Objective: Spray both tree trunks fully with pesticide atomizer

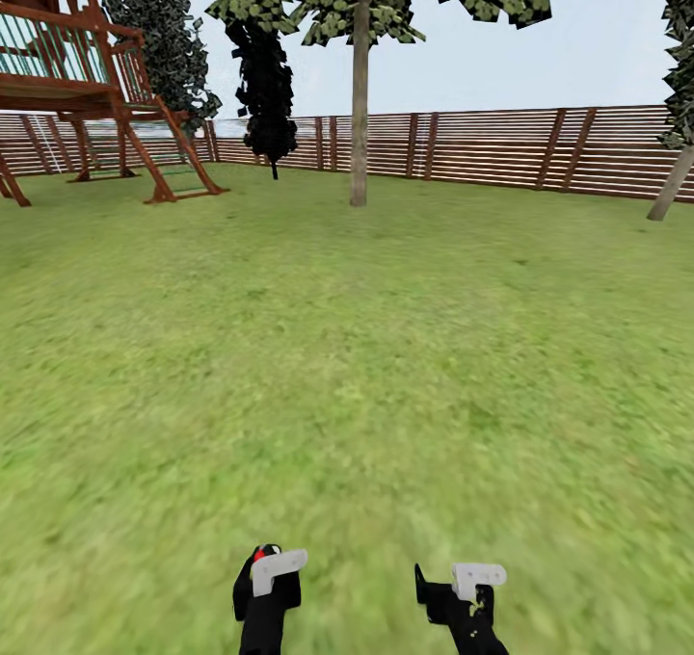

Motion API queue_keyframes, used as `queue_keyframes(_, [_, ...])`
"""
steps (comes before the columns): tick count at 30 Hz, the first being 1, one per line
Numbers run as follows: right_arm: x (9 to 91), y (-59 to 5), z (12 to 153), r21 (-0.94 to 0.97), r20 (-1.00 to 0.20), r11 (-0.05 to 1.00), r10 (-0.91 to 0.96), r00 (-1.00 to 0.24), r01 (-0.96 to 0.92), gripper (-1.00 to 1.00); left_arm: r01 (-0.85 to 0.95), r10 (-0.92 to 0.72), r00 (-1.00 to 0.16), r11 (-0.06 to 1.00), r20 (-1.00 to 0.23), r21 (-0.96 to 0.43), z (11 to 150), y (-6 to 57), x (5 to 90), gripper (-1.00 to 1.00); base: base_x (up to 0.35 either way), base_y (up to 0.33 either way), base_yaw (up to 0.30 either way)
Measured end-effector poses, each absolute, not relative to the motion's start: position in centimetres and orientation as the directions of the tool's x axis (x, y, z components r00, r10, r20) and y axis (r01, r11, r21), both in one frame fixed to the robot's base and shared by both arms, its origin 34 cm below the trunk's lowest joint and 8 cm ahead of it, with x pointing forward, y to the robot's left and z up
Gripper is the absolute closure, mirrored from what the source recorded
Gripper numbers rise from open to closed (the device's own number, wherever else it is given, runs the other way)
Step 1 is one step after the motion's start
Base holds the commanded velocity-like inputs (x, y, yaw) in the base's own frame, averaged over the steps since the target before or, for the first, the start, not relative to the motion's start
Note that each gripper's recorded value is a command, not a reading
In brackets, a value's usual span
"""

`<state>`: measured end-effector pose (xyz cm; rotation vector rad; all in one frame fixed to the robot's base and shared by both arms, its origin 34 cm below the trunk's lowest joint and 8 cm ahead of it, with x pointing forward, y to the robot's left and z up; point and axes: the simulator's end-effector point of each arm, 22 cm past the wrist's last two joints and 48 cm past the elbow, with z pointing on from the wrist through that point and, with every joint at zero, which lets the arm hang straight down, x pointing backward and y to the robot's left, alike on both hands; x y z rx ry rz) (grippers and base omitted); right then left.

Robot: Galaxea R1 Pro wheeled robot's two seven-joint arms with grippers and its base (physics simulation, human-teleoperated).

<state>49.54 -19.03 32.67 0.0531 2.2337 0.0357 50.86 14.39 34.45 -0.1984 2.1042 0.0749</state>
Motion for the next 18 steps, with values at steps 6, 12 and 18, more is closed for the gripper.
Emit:
queue_keyframes(6, [49.54,-19.03,32.67,0.044,-0.787,0.999,0.051,-0.615,0.025,-1.00,-0.172,-0.111,-0.504,0.985,-0.856,-0.027,34.45,14.35,50.86,1.00,0.335,0.000,0.000])
queue_keyframes(12, [49.58,-19.02,32.76,0.045,-0.788,0.999,0.051,-0.614,0.026,-1.00,-0.172,-0.111,-0.502,0.985,-0.858,-0.027,34.55,14.35,50.90,1.00,0.335,0.000,0.000])
queue_keyframes(18, [49.65,-19.03,32.88,0.044,-0.790,0.999,0.051,-0.611,0.026,-1.00,-0.172,-0.111,-0.502,0.985,-0.858,-0.027,34.56,14.37,50.89,1.00,0.335,0.000,0.000])
